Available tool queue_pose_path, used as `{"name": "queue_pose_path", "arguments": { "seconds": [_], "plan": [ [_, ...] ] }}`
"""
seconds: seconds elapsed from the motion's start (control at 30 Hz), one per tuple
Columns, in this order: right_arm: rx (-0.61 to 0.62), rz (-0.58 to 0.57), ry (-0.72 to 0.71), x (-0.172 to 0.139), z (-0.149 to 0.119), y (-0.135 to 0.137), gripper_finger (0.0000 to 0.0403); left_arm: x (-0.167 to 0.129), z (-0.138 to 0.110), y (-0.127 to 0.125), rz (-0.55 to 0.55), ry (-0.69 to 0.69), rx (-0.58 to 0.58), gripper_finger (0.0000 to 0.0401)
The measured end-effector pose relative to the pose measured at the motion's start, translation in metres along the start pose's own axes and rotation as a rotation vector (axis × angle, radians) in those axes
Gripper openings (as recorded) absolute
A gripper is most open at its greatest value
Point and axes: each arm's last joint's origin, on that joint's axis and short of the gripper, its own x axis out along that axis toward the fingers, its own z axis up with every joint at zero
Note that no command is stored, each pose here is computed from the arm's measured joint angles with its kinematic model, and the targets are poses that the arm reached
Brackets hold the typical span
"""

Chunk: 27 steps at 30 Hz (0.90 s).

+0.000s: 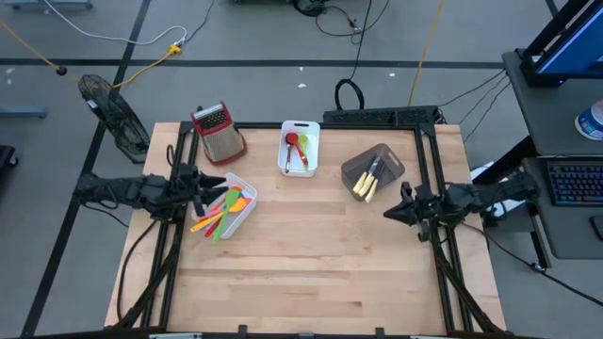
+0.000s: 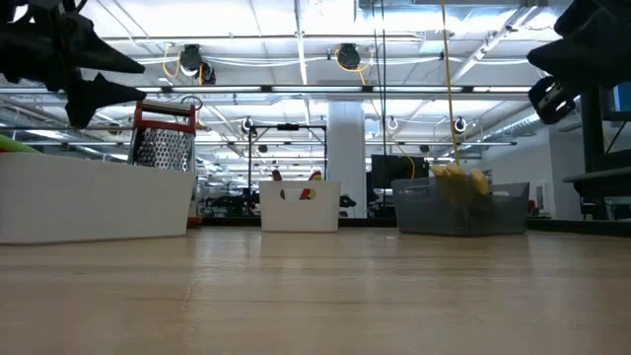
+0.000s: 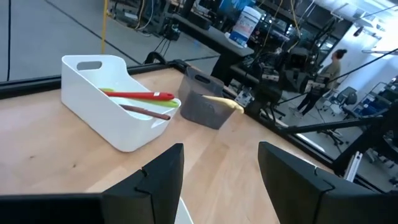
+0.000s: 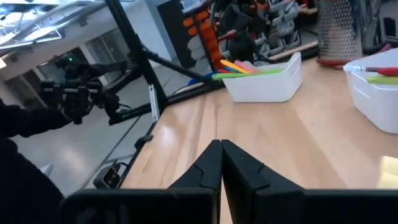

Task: Pick & Place Kitchen Items
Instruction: Return to Home Position

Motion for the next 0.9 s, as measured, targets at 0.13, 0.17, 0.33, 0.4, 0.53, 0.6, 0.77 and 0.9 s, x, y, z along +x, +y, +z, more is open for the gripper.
{"name": "queue_pose_path", "arguments": {
  "seconds": [0.13,0.17,0.33,0.4,0.53,0.6,0.77,0.9],
  "plan": [
    [-0.043,0.013,-0.035,-0.003,-0.001,-0.001,0.0004,0.0,-0.004,0.002,-0.003,-0.008,0.014,0.0211],
    [-0.063,0.017,-0.047,-0.004,-0.001,-0.001,0.0004,0.0,-0.005,0.003,-0.001,-0.005,0.017,0.0211],
    [-0.075,0.015,-0.045,-0.003,-0.002,-0.001,0.0004,0.005,-0.017,0.008,0.014,0.006,0.011,0.0212],
    [-0.038,0.011,-0.032,-0.001,-0.007,-0.003,0.0004,0.01,-0.027,0.011,0.01,0.0,0.002,0.0211],
    [-0.043,0.069,-0.111,0.002,-0.011,-0.004,0.0004,0.015,-0.03,0.009,-0.031,-0.05,0.021,0.0211],
    [-0.056,0.078,-0.125,0.005,-0.016,-0.005,0.0004,0.016,-0.031,0.01,-0.037,-0.054,0.03,0.0211],
    [-0.027,0.069,-0.091,0.006,-0.022,-0.008,0.0004,0.017,-0.033,0.01,-0.038,-0.039,0.023,0.0211],
    [-0.032,0.108,-0.035,0.006,-0.026,-0.008,0.0004,0.017,-0.034,0.009,-0.089,-0.004,-0.011,0.0211]
  ]
}}
